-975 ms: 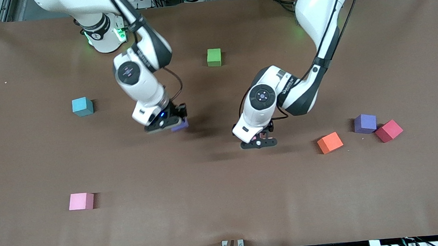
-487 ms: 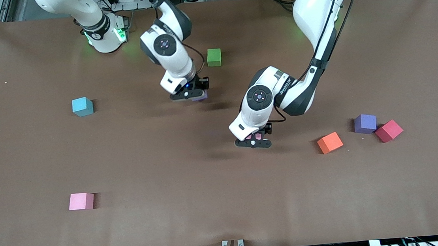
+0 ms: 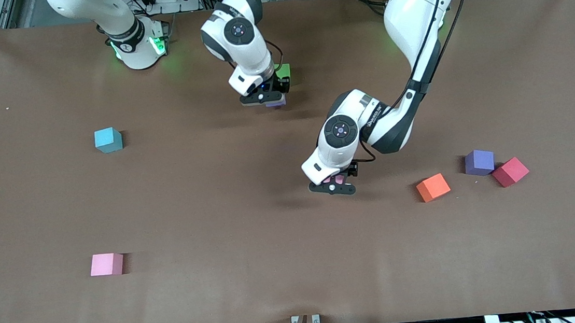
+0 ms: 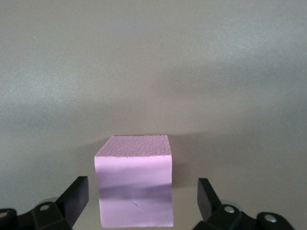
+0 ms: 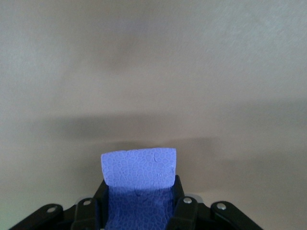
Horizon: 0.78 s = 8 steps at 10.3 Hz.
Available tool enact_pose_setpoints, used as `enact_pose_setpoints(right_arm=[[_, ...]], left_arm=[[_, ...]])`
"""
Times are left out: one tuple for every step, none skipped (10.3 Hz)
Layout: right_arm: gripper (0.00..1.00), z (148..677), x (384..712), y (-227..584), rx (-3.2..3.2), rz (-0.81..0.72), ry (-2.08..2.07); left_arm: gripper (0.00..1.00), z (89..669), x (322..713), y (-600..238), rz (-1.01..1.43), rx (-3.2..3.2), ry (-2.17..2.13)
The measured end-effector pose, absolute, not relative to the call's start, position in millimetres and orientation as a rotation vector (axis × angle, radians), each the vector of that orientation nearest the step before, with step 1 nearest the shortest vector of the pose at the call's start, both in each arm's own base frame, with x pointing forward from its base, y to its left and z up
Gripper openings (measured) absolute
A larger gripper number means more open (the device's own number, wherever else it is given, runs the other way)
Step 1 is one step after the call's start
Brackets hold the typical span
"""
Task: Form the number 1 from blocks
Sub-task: 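Place the purple cube beside green with the right gripper while the left gripper carries pink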
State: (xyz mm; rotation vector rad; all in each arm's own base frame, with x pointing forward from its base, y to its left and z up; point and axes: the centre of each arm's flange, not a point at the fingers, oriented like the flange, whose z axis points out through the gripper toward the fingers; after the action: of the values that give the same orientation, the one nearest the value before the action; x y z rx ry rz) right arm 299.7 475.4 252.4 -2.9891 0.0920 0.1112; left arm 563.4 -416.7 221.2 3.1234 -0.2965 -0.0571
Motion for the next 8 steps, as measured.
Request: enact_pose_setpoints(right_arm=[[0.52,247.2,294.1,478.2,-2.982,0.098,0.08],[0.52,240.7,291.0,480.2,-2.977,0.088,0.072],[0.52,234.9,288.8,481.6,-2.978,0.087,0.067],[0.52,232.0,285.5,483.5,-2.978,0.088,0.058],[0.52,231.3,280.1,486.5,-2.98,0.09,0.044],[0.52,231.3,272.7,490.7,-2.98,0.093,0.029],[0.52,231.1,266.0,494.2,-2.982,0.097,0.022],[0.52,230.7,261.3,496.5,-2.984,0.1,0.019]], left_arm=[[1.0,219.3,563.7,-415.6,-0.061,3.125,-0.294],[1.0,218.0,563.7,-415.0,-0.064,3.126,-0.293],[1.0,216.7,563.5,-414.8,-0.067,3.127,-0.293],[1.0,215.0,563.1,-414.6,-0.071,3.128,-0.293],[1.0,212.0,562.7,-414.3,-0.077,3.13,-0.293],[1.0,209.0,562.2,-413.8,-0.083,3.132,-0.293],[1.0,207.4,562.0,-413.5,-0.087,3.133,-0.293],[1.0,207.0,562.2,-413.2,-0.087,3.133,-0.292]])
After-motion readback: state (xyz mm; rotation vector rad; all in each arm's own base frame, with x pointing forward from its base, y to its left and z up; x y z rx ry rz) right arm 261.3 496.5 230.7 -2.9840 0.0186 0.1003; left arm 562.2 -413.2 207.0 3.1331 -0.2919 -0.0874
